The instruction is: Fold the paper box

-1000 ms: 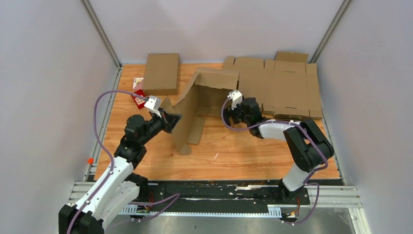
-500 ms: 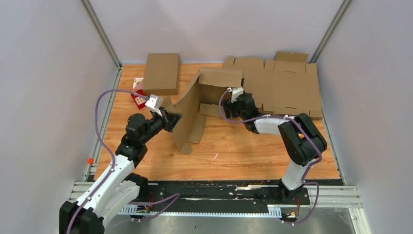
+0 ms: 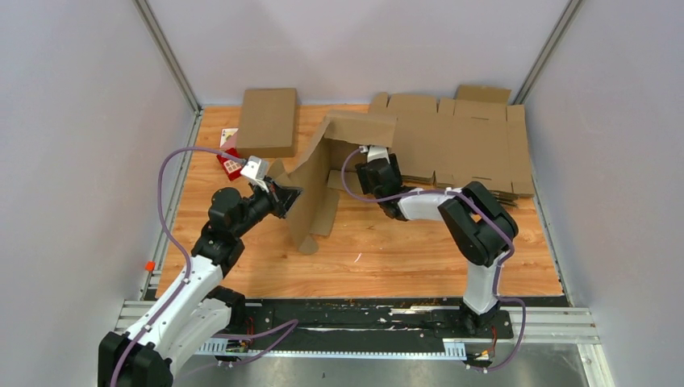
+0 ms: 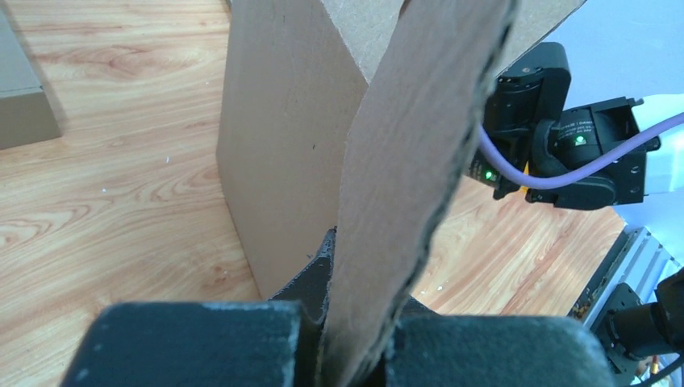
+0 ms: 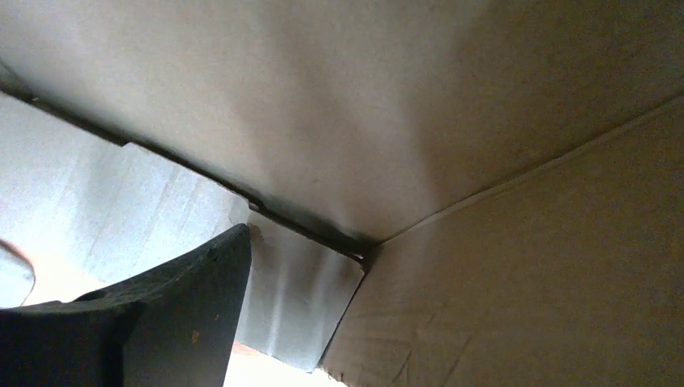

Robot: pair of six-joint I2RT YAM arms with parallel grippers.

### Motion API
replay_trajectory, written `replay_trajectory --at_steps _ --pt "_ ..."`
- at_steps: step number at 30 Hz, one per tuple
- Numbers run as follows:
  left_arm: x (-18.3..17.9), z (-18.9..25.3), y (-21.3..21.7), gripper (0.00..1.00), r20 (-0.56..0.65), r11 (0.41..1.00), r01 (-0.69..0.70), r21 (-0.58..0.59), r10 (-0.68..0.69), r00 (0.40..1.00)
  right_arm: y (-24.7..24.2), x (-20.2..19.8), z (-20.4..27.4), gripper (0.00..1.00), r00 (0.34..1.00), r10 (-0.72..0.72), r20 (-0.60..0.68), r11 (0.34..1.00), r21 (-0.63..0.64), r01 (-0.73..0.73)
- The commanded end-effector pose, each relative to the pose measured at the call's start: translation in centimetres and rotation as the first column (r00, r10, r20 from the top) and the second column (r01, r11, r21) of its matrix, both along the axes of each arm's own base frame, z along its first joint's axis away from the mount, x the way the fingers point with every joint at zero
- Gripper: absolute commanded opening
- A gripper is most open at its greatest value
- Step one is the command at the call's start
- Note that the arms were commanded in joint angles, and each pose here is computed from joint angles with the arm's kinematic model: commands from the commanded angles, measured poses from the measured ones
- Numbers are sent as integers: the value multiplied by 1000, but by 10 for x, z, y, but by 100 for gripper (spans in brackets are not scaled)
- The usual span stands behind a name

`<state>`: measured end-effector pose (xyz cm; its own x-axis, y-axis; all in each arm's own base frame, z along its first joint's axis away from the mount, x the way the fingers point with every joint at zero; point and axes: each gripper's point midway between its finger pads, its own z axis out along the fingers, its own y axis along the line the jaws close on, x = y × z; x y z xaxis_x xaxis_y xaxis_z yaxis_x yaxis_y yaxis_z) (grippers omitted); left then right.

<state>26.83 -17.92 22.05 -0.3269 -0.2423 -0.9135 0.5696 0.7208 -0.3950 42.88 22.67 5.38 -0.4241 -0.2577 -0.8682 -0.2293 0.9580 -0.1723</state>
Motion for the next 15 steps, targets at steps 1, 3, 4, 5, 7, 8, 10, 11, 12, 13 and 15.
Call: replay_trajectory --at_steps 1,3,4,5,7,8,10,11,12,13,15 --pt "-14 -32 1 0 -141 1000 4 16 -2 990 -8 -21 -42 65 991 -96 -90 987 -138 83" --pt "-17 -33 3 0 -153 1000 -3 10 4 988 -4 -25 -46 62 991 -92 -96 988 -135 79" --pt "-18 -33 3 0 -159 1000 -4 8 5 987 -3 -26 -46 59 991 -90 -98 989 -129 77" --pt "-20 -32 4 0 -165 1000 -6 6 7 986 -1 -28 -46 57 991 -87 -101 989 -127 73" --pt "-26 -32 6 0 -191 1000 -10 5 11 982 1 -32 -45 55 990 -84 -110 989 -127 69" --pt "-30 -32 7 0 -204 1000 -12 3 12 979 2 -34 -43 54 990 -80 -113 990 -127 66" --pt "-35 -30 10 0 -217 1000 -24 1 24 976 5 -39 -41 53 991 -71 -114 991 -118 57" --pt "-37 -30 13 0 -220 999 -34 3 34 975 6 -40 -40 53 991 -68 -116 992 -113 54" --pt "-39 -30 14 0 -223 999 -41 5 41 974 6 -40 -39 53 991 -66 -118 992 -112 53" --pt "-40 -30 16 0 -227 999 -44 9 45 973 7 -40 -40 53 990 -62 -126 992 -115 48" --pt "-41 -30 16 0 -233 999 -43 12 45 971 13 -39 -41 51 988 -45 -145 993 -117 28"
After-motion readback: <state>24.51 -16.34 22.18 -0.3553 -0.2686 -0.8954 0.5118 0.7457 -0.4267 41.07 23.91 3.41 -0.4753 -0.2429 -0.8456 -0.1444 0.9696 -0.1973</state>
